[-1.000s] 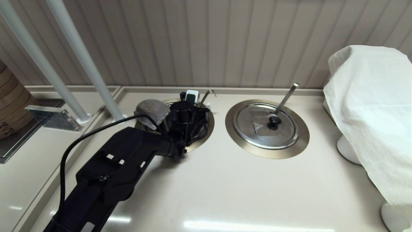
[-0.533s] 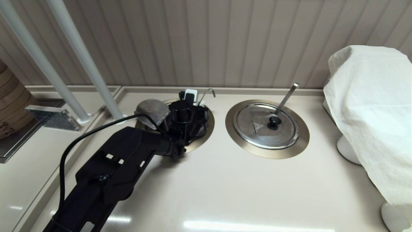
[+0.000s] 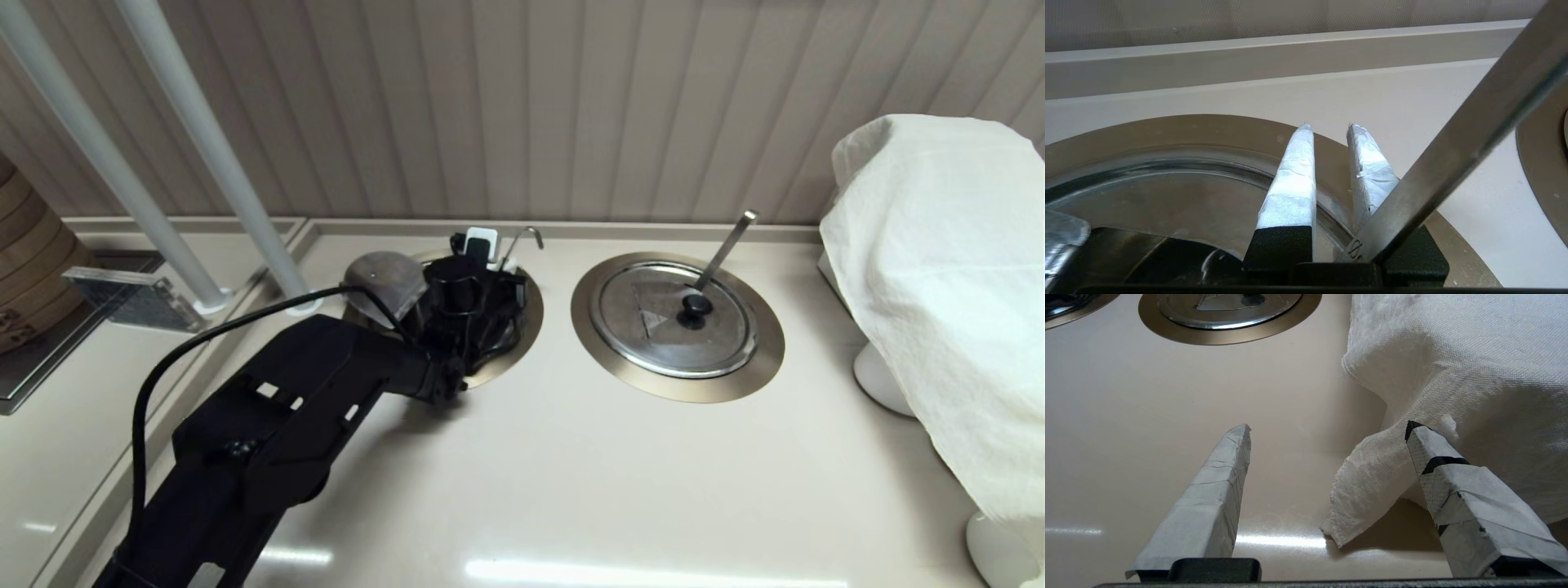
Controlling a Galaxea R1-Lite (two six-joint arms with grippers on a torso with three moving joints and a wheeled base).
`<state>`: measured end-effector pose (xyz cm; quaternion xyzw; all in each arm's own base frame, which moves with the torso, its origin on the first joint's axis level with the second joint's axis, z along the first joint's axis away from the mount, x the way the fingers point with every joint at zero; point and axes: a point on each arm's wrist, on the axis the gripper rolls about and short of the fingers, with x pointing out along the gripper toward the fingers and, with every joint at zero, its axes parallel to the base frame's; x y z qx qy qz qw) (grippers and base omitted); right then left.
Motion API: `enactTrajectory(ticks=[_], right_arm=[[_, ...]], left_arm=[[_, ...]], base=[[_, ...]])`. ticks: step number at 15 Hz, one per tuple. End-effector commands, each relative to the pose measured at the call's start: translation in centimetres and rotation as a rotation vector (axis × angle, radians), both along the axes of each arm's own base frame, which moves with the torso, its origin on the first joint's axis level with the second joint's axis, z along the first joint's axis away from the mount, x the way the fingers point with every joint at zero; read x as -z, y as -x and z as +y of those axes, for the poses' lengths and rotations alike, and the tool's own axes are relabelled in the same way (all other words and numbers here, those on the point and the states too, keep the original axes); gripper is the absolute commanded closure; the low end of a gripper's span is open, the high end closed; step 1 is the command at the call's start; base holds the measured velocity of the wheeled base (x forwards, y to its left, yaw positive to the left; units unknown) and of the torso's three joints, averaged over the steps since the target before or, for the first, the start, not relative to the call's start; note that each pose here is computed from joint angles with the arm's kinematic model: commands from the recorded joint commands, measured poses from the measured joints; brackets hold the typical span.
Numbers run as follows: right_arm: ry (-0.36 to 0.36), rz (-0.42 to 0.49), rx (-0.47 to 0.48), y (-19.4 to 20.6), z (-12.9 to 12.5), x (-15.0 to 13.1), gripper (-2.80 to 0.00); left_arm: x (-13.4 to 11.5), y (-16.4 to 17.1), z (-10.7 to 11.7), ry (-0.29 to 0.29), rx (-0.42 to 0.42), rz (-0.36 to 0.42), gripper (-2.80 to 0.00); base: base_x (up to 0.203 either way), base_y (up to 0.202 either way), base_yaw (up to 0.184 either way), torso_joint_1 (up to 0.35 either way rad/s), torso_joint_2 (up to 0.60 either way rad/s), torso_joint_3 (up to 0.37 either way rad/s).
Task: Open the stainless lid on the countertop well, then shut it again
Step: Stir with a spoon
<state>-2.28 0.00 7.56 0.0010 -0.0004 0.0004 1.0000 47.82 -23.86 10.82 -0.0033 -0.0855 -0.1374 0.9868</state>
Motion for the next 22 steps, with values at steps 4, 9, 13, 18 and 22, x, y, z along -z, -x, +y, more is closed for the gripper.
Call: enactTrajectory(ticks=[4,9,13,18,22], right_arm=[[0.000,-0.001,-0.001,0.0,0.0,0.0,-2.80],[0.000,-0.001,-0.001,0.0,0.0,0.0,-2.80],[0.000,-0.001,-0.001,0.0,0.0,0.0,-2.80],[0.000,-0.001,-0.001,0.0,0.0,0.0,-2.80],[-0.001,-0.001,-0.001,0.0,0.0,0.0,-2.80]], left_arm=[[-5.1,1.8,1.8,0.030,-0.027,-0.055,0.00],[-8.2,4.7,5.0,0.032,-0.063,-0.030,0.00],[-9.4,5.8,7.2,0.030,-0.094,-0.022,0.00],[-9.5,5.8,7.6,0.028,-0.099,-0.010,0.00],[-7.0,5.8,6.4,0.006,-0.063,0.141,0.00]], base=[[0.000,0.000,0.000,0.000,0.00,0.000],[0.000,0.000,0.000,0.000,0.00,0.000],[0.000,0.000,0.000,0.000,0.00,0.000],[0.000,0.000,0.000,0.000,0.00,0.000],[0.000,0.000,0.000,0.000,0.00,0.000]])
